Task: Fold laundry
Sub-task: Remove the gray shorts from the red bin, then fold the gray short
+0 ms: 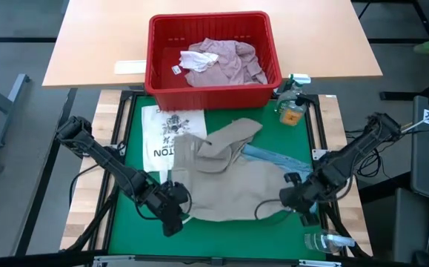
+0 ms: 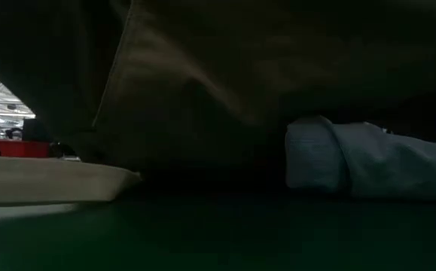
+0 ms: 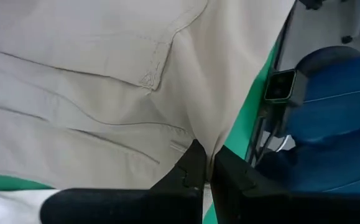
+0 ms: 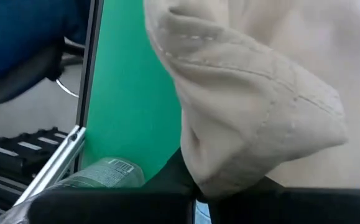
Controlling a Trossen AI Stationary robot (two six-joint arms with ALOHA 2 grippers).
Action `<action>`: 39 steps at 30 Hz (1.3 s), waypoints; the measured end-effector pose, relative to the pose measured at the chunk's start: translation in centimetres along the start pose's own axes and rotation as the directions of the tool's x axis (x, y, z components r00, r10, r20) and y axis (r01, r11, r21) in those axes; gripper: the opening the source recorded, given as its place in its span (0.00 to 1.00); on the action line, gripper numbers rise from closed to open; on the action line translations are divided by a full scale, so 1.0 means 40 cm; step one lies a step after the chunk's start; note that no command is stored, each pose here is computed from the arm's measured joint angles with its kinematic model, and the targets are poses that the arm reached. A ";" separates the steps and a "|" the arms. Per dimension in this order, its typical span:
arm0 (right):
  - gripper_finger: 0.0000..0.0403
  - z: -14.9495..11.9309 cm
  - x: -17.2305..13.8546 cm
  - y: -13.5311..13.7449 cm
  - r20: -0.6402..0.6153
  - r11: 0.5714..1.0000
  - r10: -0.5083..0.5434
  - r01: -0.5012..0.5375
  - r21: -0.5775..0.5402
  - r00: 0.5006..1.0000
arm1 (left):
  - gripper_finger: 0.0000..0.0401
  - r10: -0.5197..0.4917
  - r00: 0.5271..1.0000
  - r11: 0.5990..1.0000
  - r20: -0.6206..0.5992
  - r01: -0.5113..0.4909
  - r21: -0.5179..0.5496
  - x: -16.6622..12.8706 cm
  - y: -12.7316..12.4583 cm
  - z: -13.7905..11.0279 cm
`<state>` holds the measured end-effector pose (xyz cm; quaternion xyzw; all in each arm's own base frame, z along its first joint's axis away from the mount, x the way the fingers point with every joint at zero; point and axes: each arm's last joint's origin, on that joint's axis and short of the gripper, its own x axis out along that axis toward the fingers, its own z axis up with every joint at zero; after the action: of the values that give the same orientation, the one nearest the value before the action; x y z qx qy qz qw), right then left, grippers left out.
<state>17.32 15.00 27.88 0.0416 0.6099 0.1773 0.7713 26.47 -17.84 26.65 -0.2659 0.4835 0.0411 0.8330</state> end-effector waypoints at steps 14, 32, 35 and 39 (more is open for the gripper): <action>0.04 0.006 0.087 0.036 -0.208 0.995 0.094 -0.096 0.000 0.974 | 0.09 -0.090 0.995 0.993 -0.033 0.087 -0.074 0.013 -0.011 -0.013; 0.32 -0.007 0.082 0.026 -0.294 0.994 0.111 -0.107 0.031 0.949 | 0.38 -0.060 0.998 0.994 0.007 0.060 -0.093 0.016 0.001 0.005; 0.35 -0.006 0.064 0.012 -0.357 0.988 0.146 -0.122 0.089 0.923 | 0.37 -0.040 0.999 0.994 0.033 0.043 -0.101 0.018 0.012 0.021; 0.34 0.003 0.018 -0.004 -0.375 0.993 0.104 -0.078 0.083 0.921 | 0.34 -0.018 0.998 0.998 0.052 0.021 -0.064 0.022 0.031 0.047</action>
<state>17.62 15.13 27.19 0.0606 0.7501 0.1974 0.6283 28.00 -16.05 26.18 -0.2961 0.4578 0.0553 0.8365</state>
